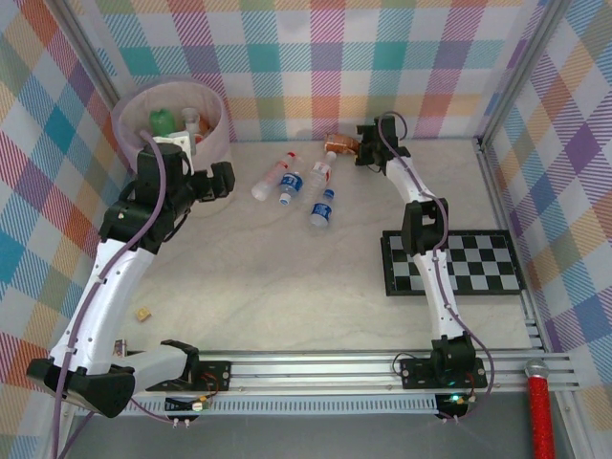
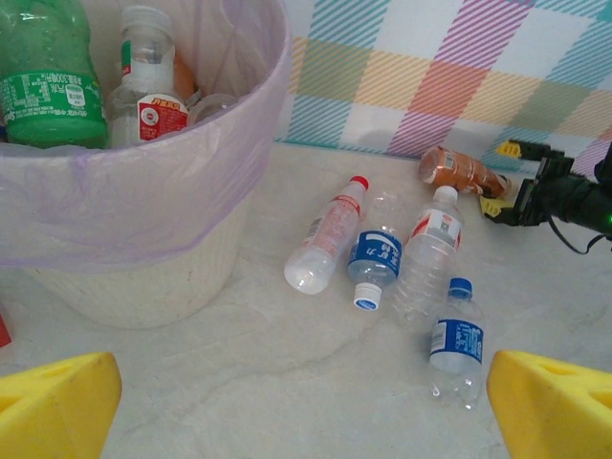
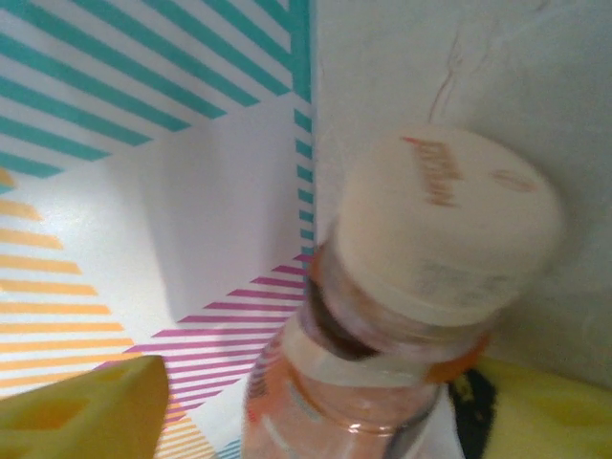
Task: Put the plastic bottles in the bin
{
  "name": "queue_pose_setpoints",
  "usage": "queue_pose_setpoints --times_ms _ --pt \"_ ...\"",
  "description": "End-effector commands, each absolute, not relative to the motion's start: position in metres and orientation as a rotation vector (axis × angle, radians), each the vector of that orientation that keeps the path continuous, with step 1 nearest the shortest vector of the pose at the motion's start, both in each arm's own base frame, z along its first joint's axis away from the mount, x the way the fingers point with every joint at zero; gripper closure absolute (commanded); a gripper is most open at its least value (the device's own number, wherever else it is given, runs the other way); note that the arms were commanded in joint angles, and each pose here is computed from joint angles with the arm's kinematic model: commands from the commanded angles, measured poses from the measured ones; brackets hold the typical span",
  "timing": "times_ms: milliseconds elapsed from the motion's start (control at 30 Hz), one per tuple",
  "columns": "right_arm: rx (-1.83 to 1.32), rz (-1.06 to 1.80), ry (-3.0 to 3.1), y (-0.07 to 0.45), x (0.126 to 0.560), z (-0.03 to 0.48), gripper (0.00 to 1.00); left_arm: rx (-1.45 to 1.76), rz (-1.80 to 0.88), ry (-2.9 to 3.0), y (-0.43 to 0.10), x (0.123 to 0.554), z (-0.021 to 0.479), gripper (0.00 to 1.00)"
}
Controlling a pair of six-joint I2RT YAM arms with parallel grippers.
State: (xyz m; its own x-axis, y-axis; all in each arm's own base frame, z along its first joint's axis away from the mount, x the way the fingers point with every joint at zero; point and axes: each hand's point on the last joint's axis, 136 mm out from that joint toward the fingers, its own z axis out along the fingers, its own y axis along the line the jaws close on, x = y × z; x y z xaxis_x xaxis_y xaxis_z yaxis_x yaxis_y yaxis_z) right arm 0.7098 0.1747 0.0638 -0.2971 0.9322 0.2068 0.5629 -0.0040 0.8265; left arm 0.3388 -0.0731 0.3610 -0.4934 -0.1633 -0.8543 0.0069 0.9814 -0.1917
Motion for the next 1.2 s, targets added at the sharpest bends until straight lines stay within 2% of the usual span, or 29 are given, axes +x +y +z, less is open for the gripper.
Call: queue_pose_setpoints --times_ms 0,233,567,667,833,900,1000,1167 --pt "1.654 1.119 1.96 0.17 0.695 -0.005 0.34 -0.134 -0.206 2.042 -0.071 0.339 0.368 0.02" --pt "1.654 1.111 1.97 0.163 0.693 -0.007 0.52 -0.145 -0.196 2.039 -0.069 0.34 0.367 0.02" --pt "1.628 1.024 1.939 0.13 0.674 0.022 0.6 -0.15 -0.182 2.043 -0.068 0.343 0.365 0.02" --pt "1.612 1.033 1.917 0.119 0.656 0.034 0.63 -0.15 -0.193 2.039 -0.069 0.343 0.366 0.02" --pt "1.581 1.044 1.925 0.108 0.615 0.06 0.62 -0.156 -0.212 2.033 -0.071 0.344 0.367 0.02" --pt "1.58 1.06 1.95 0.11 0.597 0.064 0.6 -0.156 -0.232 2.029 -0.074 0.344 0.367 0.02" --pt "1.531 1.073 1.977 0.112 0.581 0.079 0.5 -0.153 -0.256 2.024 -0.077 0.344 0.368 0.02" --pt "1.453 1.086 1.987 0.114 0.586 0.105 0.24 -0.156 -0.249 2.013 -0.075 0.342 0.371 0.02"
